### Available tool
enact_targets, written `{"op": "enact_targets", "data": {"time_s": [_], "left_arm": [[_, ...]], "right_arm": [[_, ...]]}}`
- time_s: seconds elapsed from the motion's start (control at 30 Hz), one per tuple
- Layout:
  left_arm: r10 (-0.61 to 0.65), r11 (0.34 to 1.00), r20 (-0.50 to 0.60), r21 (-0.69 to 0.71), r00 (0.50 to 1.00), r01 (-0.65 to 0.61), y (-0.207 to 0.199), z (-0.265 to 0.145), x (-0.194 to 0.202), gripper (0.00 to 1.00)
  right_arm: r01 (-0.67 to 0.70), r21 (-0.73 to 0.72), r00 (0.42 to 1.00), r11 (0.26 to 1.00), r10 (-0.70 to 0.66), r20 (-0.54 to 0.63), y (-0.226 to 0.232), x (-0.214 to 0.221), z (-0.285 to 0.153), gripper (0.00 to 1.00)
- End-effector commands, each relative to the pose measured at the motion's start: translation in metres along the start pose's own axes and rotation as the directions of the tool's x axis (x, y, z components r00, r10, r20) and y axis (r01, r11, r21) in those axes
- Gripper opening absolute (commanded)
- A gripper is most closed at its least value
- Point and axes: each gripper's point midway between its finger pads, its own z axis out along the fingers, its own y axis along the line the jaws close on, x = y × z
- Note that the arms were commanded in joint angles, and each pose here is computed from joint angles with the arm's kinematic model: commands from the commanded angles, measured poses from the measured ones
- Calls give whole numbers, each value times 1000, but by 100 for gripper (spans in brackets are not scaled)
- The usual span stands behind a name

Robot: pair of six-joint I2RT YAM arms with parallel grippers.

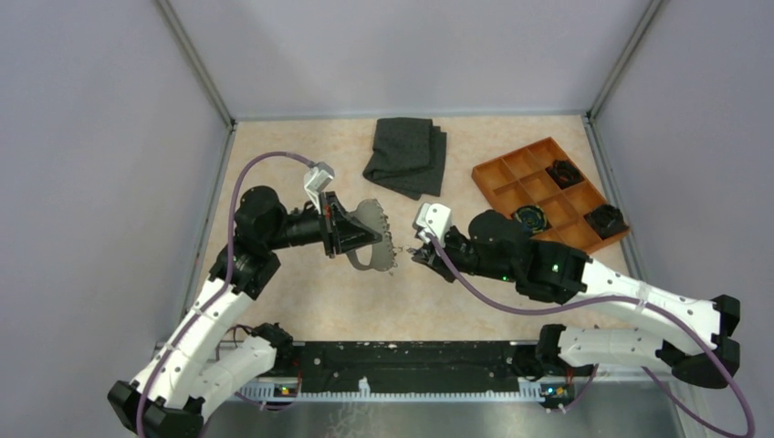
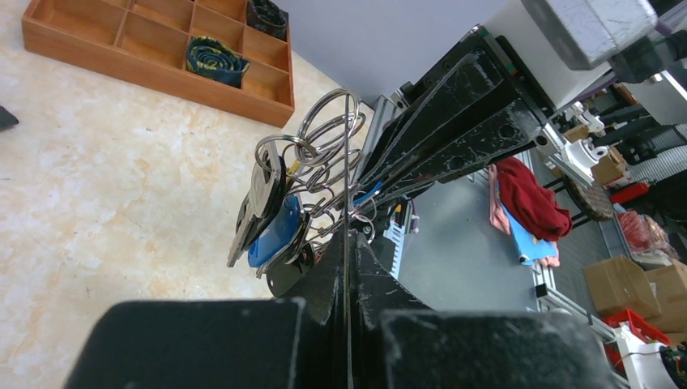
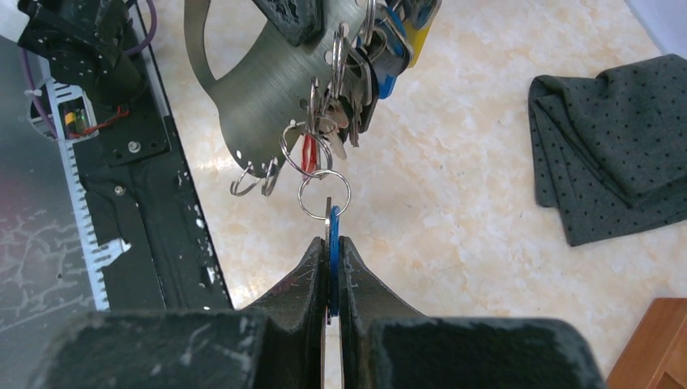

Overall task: Remove the keys from the keyring
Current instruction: Remove the key from the keyring.

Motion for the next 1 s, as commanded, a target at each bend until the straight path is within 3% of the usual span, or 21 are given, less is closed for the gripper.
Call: {"op": "enact_targets", "data": {"time_s": [0.0, 0.23, 0.7, 0.97], "left_arm": [[40, 999, 23, -24, 999, -39, 7, 2, -10, 0], [-23, 997, 12, -72, 1000, 24, 28, 8, 2, 0], [-67, 992, -8, -108, 998, 65, 54, 16, 21, 12], [-69, 983, -61, -173, 996, 57, 73, 12, 44, 45]], "right_arm": [[10, 27, 999, 1000, -12, 50, -6, -26, -11, 0], [-5, 57, 1000, 998, 5, -9, -12, -26, -11, 0], [1, 107, 989, 994, 15, -146, -21, -15, -7, 0], [5, 126, 989, 992, 14, -144, -25, -19, -12, 0]]}}
